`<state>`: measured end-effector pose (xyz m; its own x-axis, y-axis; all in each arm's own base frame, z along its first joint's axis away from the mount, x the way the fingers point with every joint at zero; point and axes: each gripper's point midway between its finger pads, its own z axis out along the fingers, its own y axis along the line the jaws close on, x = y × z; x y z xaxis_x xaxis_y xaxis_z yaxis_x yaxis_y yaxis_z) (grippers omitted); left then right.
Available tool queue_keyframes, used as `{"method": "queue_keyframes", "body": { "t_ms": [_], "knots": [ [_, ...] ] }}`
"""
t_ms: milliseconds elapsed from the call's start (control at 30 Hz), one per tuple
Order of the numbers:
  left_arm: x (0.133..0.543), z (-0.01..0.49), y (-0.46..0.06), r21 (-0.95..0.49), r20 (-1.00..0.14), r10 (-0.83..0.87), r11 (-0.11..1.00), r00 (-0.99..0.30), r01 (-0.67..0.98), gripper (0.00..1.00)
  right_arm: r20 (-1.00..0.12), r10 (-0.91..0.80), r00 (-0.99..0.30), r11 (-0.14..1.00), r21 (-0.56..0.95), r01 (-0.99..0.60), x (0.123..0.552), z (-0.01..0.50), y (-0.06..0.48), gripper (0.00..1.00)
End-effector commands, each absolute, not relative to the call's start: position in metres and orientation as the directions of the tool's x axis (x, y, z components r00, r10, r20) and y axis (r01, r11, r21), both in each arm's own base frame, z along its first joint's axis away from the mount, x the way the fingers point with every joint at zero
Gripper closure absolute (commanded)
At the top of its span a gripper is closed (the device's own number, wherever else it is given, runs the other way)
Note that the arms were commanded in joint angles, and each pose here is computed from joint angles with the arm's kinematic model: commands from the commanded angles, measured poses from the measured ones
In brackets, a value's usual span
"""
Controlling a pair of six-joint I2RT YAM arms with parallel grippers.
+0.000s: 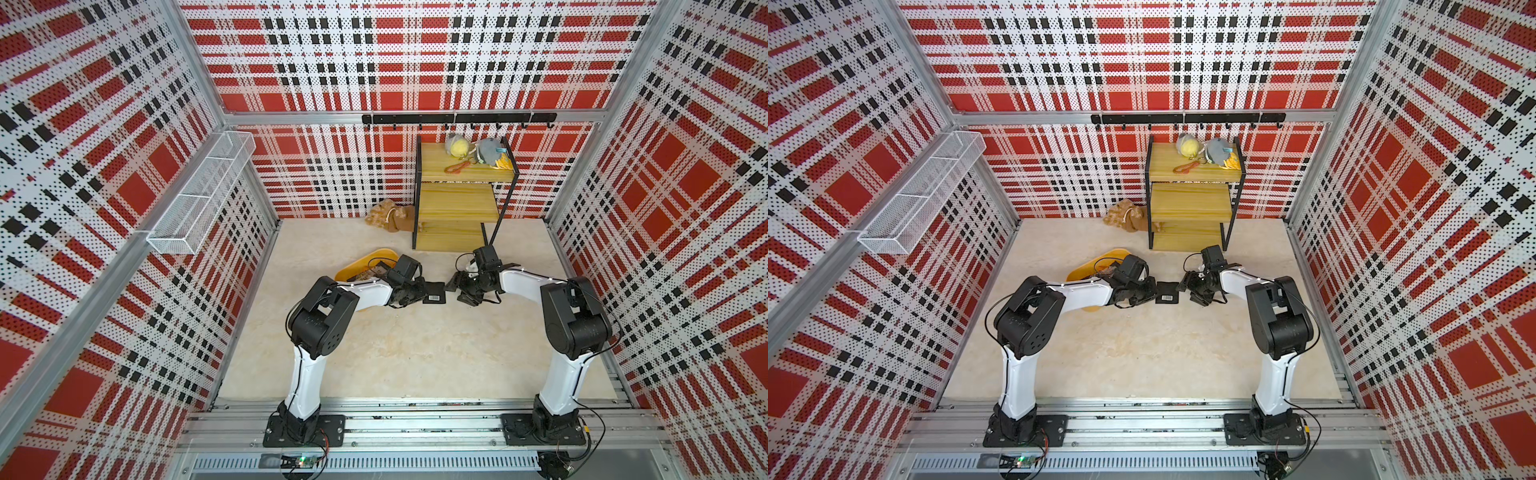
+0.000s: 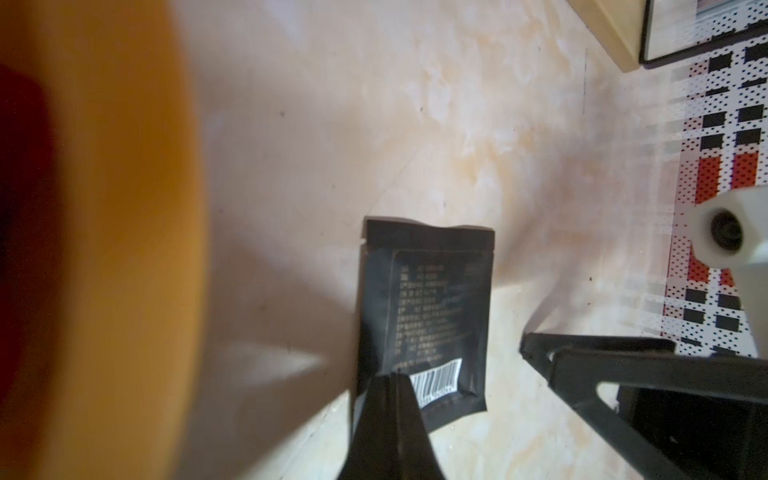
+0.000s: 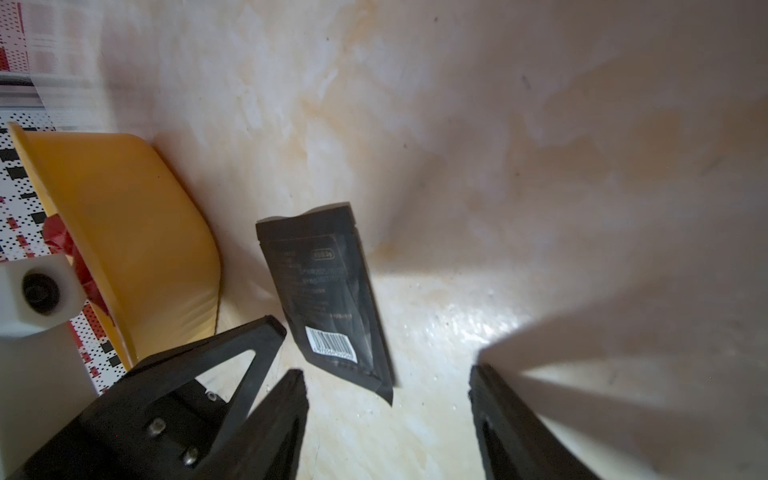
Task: Put the tea bags into the storage box
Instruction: Pick up the tea bag from the center of the board.
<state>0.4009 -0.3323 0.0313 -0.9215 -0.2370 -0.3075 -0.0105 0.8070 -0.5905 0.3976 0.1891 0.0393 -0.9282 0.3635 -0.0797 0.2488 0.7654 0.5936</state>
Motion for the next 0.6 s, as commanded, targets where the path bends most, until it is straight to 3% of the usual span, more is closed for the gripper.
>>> {"method": "queue_keyframes", "body": {
  "t_ms": [0, 567],
  "knots": [
    [0.404, 0.025, -0.336, -0.561, -0.323, -0.206, 0.828, -0.924, 0.011, 1.00, -0.063, 0.337, -0.939, 0.786, 0.569, 0.244, 0.395, 0.031, 0.191, 0.32],
    [0.385, -0.005, -0.346, -0.582, -0.236, -0.151, 0.813, -0.960, 0.015, 1.00, 0.018, 0.357, -0.934, 0.685, 0.674, 0.275, 0.395, 0.012, 0.219, 0.32]
  ]
}}
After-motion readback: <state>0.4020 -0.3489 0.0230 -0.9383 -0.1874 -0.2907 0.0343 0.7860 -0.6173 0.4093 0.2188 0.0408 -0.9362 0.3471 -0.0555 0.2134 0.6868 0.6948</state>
